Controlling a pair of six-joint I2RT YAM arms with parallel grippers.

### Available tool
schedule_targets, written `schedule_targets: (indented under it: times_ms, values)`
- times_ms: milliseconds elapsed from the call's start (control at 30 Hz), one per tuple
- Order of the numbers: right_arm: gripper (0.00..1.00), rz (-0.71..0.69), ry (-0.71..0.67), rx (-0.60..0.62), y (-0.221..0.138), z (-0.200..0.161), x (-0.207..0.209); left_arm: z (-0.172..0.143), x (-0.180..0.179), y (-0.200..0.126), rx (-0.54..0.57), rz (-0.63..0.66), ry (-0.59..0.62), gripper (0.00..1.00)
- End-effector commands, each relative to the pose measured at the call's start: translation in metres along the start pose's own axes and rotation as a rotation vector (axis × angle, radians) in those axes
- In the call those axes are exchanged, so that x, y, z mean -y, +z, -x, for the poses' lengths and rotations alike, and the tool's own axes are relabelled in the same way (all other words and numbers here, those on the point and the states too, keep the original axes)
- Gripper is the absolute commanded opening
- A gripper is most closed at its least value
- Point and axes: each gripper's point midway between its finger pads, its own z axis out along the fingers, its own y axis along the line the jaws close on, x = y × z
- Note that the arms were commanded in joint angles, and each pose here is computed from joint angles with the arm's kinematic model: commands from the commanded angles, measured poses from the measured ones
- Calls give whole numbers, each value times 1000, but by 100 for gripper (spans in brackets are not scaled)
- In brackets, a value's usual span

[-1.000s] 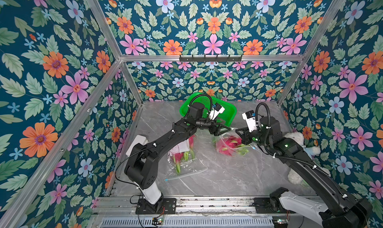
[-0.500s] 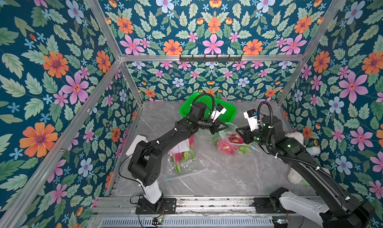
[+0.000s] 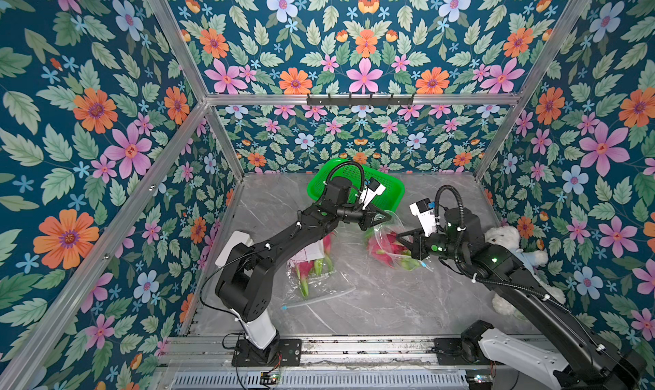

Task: Open the zip-top bag and take out the dragon fruit
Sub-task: Open the zipper of the food storage bag at the center of the board, then pick up the dragon fruit from the zipper food storage bag.

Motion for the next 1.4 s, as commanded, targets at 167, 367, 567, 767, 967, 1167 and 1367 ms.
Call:
schedule_targets:
  times_ms: [167,367,567,767,967,1167,1367]
  values:
    - [0,-288,-24,-11,14,2,57,4,14,-7,28,-27,3,0]
    - [0,-229,18,-143,37,-26,58,-3,15,-11,34,-17,-31,0]
    - [0,-208,106,-175,43,-59,62,-2,15,-14,68,-3,-67,0]
    - [0,-145,147,-163,57,-70,43,-4,14,-11,84,0,-109,0]
    - [29,-331,81,-112,56,-57,73,-12,21,-12,92,-29,-127,0]
    - [46,-406,20,-159,55,-63,87,-18,20,-12,87,-29,-131,0]
    - [52,-436,28,-242,62,-91,102,-24,14,-7,77,-32,-148,0]
